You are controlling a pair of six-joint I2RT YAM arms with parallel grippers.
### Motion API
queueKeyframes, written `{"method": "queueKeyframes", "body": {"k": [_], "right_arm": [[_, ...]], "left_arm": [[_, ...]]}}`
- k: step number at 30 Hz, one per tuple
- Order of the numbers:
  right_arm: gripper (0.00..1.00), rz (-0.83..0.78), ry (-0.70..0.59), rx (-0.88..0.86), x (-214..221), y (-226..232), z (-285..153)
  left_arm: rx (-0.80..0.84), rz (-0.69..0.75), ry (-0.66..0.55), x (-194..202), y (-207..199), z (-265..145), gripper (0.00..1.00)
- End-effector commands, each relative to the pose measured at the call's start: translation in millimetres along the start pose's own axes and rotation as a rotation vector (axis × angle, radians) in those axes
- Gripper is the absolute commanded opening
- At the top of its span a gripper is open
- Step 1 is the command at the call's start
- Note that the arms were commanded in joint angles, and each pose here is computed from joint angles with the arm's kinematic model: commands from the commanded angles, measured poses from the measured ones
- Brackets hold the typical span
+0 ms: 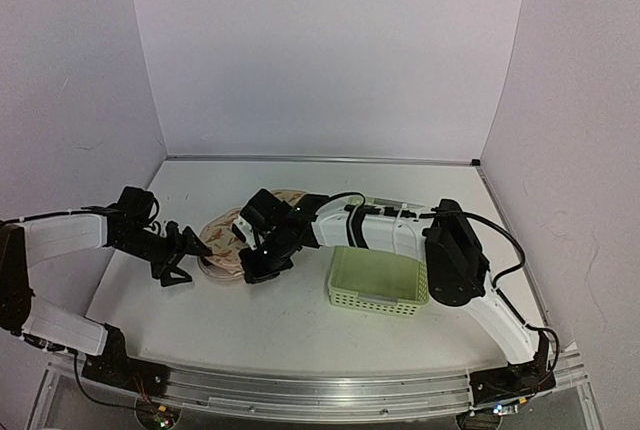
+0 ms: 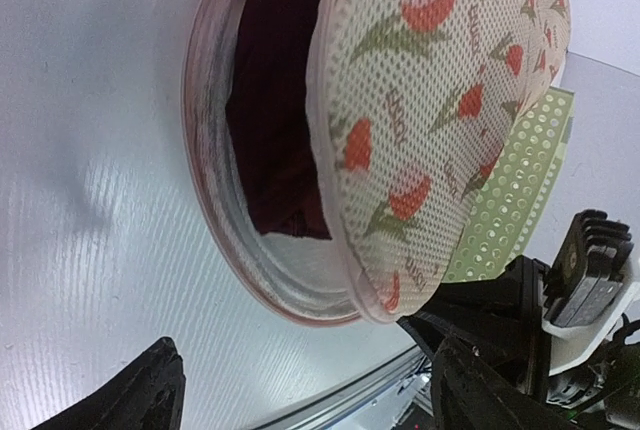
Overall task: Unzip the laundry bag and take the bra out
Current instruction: Hold the laundry bag at the center of the board.
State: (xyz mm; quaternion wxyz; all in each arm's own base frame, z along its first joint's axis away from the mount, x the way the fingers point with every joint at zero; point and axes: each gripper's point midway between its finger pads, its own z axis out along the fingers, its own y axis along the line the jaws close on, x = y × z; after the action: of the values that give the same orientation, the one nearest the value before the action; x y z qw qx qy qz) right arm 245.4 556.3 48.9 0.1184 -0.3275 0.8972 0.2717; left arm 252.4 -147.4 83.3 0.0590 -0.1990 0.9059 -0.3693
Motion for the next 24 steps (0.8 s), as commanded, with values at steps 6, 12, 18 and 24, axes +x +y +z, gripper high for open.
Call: {"method": "queueKeyframes", "body": {"k": [6,12,18,24], "right_arm": [[0.00,-0.002,-0.050,-0.065,-20.0,21.1,-5.3],[0.00,-0.002,-0.048,-0.070,-18.3,21.5,-5.8],[0.00,0.002,-0.048,-0.070,-17.2,20.3,-6.7],[0.00,0.004,-0.055,-0.069,-18.1,21.1,-9.9]], "left_arm": [[0.186,-0.176,-0.034,6.6,-6.3,6.3,0.90],[0.283,-0.210,-0.103,-9.8,-21.0,4.4,0.91],[0.334,-0.203,-0.131,-16.4,-33.5,-1.9,0.90],[0.302,-0.215,-0.099,-14.3,-25.3,12.3,0.89]]}}
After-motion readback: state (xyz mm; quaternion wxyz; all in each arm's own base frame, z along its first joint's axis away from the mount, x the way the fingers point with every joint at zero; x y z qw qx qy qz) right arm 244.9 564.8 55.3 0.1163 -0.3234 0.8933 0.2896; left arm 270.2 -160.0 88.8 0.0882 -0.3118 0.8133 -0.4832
